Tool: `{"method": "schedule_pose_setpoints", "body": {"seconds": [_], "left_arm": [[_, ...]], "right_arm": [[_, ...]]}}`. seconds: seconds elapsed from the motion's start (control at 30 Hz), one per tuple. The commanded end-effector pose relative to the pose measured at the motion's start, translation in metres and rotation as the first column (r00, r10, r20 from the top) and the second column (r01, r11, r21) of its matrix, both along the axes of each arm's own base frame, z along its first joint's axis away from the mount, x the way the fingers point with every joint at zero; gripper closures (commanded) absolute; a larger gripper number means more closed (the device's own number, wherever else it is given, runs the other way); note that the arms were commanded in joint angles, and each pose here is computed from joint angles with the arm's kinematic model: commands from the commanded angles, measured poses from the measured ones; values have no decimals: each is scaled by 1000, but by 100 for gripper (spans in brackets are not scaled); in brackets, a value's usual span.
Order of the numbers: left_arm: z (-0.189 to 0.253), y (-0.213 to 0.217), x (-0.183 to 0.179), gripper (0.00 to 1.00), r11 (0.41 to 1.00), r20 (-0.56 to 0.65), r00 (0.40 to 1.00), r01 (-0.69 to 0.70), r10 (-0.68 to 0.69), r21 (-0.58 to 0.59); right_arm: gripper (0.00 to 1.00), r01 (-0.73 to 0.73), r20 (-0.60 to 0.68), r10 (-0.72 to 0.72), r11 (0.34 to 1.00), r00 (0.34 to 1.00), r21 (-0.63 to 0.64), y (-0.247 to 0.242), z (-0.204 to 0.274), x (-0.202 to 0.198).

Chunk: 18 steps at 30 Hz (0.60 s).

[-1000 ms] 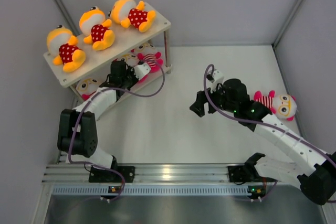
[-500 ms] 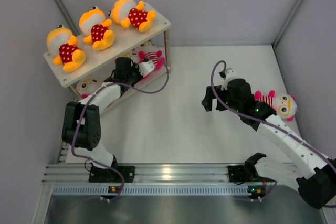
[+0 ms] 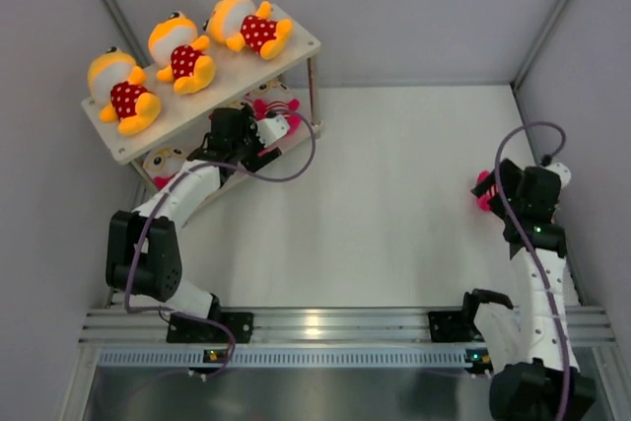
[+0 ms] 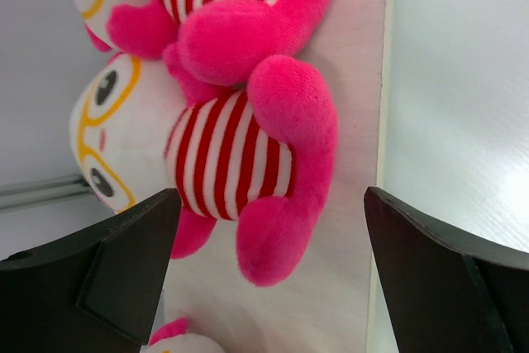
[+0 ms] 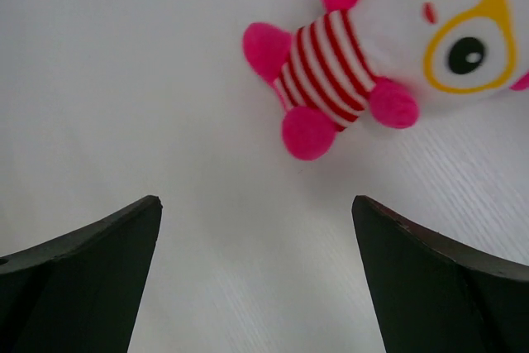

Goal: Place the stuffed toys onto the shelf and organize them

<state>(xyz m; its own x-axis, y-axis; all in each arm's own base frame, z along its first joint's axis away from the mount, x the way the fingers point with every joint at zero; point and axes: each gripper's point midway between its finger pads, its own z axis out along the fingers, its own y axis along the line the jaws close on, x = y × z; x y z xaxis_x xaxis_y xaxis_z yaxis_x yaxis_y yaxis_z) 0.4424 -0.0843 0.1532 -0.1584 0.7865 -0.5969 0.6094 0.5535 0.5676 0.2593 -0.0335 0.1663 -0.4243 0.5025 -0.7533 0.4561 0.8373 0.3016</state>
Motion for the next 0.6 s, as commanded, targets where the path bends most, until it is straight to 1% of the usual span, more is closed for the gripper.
{"method": "schedule_pose_setpoints", "body": {"seconds": [0.0, 0.03, 0.07, 0.1, 0.13, 0.17, 0.2, 0.3, 0.33, 0.37, 0.43, 0.5, 0.57], "left_arm": [[65, -6, 0, 2, 998, 155, 987, 50, -42, -47], [67, -7, -2, 2, 997, 154, 987, 54, -46, -49], [70, -8, -8, 2, 996, 150, 987, 68, -59, -55], [71, -9, -11, 2, 996, 148, 987, 75, -65, -58], [71, -11, -15, 2, 994, 139, 987, 87, -78, -61], [74, -12, -21, 2, 993, 133, 987, 100, -92, -60], [74, -14, -25, 2, 991, 127, 986, 118, -109, -65], [71, -19, -39, 2, 986, 89, 985, 155, -149, -64], [69, -19, -42, 2, 985, 79, 985, 160, -155, -65], [69, -19, -45, 2, 984, 73, 985, 163, -159, -65], [64, -21, -53, 2, 981, 43, 983, 178, -176, -70], [59, -22, -62, 2, 980, 8, 982, 186, -186, -74], [59, -25, -73, 2, 976, -21, 980, 194, -197, -97]], "right_arm": [[1, 155, 86, -171, 974, 982, 165, -36, -1, -1], [1, 190, 95, -211, 963, 973, 191, -46, -2, -1], [1, 228, 75, -250, 947, 965, 228, -55, -14, -3], [1, 309, 102, -341, 919, 934, 246, -79, -11, -4], [1, 339, 101, -374, 906, 922, 255, -88, -15, -4], [1, 374, 72, -406, 888, 911, 268, -97, -28, -3], [1, 403, 97, -442, 872, 892, 277, -109, -26, 1], [1, 424, 61, -460, 856, 886, 297, -120, -49, 13], [1, 409, 98, -452, 865, 887, 292, -126, -46, 22], [1, 401, 73, -441, 864, 895, 305, -126, -56, 27], [1, 391, 82, -432, 870, 898, 300, -131, -59, 35], [2, 394, 35, -424, 866, 905, 308, -132, -75, 38], [2, 372, 42, -404, 874, 914, 311, -135, -82, 47]]}}
